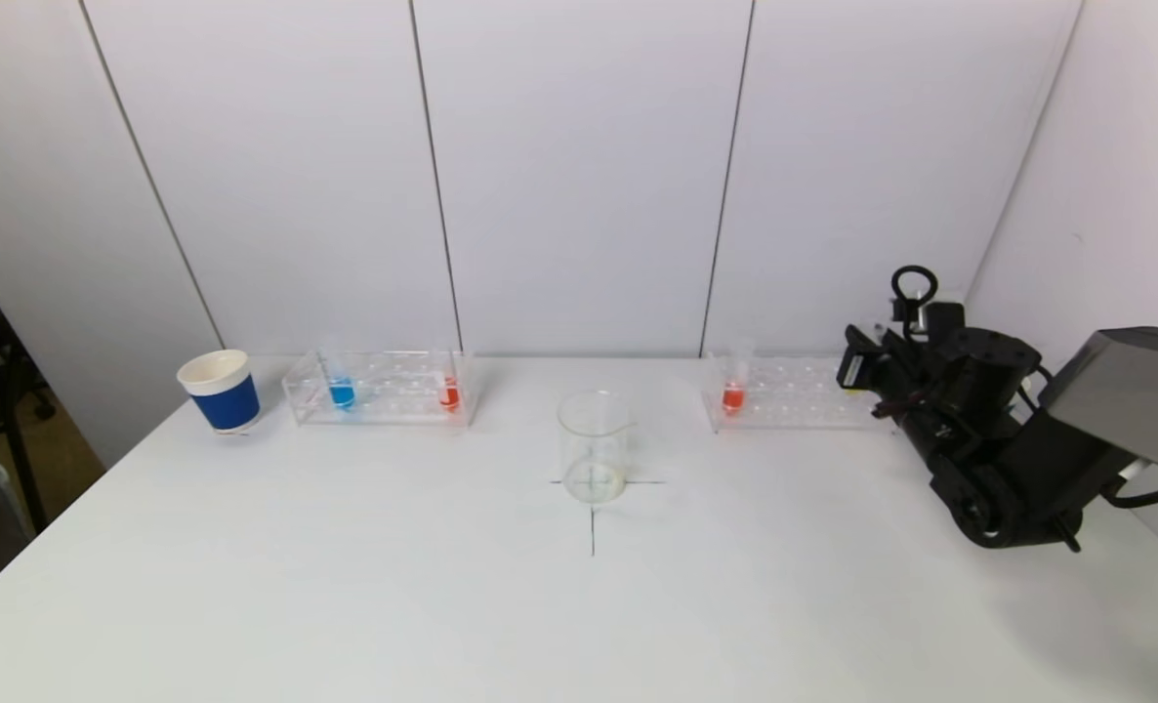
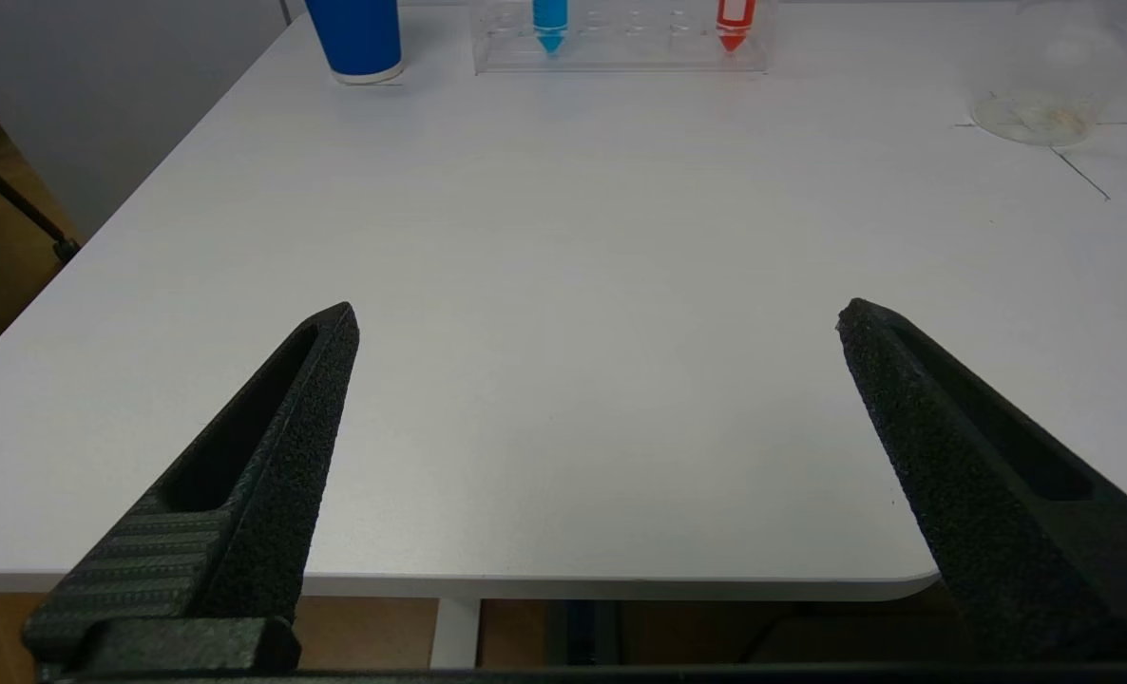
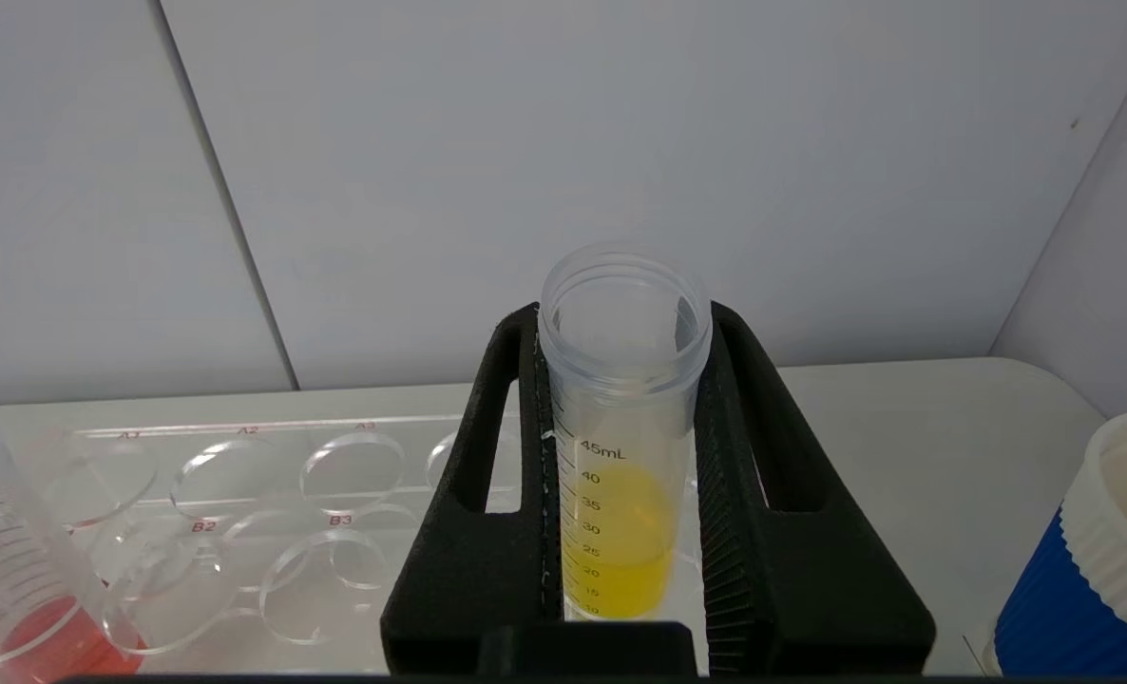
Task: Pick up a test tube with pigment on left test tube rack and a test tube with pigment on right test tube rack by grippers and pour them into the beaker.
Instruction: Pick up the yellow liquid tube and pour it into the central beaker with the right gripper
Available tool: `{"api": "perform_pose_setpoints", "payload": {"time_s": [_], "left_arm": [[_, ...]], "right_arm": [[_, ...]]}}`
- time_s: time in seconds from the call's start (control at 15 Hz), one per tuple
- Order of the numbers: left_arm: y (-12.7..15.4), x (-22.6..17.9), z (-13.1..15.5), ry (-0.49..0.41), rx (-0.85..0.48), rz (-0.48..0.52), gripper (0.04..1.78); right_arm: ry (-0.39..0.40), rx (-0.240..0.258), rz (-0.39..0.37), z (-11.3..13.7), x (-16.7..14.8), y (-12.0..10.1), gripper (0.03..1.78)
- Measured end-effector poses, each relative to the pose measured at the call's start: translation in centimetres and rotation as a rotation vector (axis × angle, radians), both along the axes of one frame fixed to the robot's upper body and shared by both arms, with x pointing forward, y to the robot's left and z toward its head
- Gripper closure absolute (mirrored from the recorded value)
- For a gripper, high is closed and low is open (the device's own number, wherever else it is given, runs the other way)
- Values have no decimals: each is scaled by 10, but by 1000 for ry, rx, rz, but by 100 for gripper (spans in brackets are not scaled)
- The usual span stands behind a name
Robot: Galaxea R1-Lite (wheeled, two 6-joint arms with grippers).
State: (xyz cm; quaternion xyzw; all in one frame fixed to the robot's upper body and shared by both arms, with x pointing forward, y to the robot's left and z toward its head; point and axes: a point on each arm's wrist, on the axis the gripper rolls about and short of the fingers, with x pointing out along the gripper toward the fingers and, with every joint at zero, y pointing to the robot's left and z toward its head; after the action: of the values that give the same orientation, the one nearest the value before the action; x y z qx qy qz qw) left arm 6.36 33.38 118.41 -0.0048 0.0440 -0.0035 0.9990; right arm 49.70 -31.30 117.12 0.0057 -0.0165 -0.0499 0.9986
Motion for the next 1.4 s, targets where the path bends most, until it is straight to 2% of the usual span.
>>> {"api": "perform_pose_setpoints", "payload": {"time_s": [0.73, 1.0, 1.4], "left_arm": [[0, 0, 0, 0, 0, 0, 6], [0, 0, 0, 0, 0, 0, 6], [0, 0, 0, 0, 0, 0, 6]], "right_arm": [[-43, 1, 22, 46, -10, 5, 135], [-42, 0, 43, 76, -14, 9, 135], [-68, -26, 93, 139, -19, 18, 135]]}}
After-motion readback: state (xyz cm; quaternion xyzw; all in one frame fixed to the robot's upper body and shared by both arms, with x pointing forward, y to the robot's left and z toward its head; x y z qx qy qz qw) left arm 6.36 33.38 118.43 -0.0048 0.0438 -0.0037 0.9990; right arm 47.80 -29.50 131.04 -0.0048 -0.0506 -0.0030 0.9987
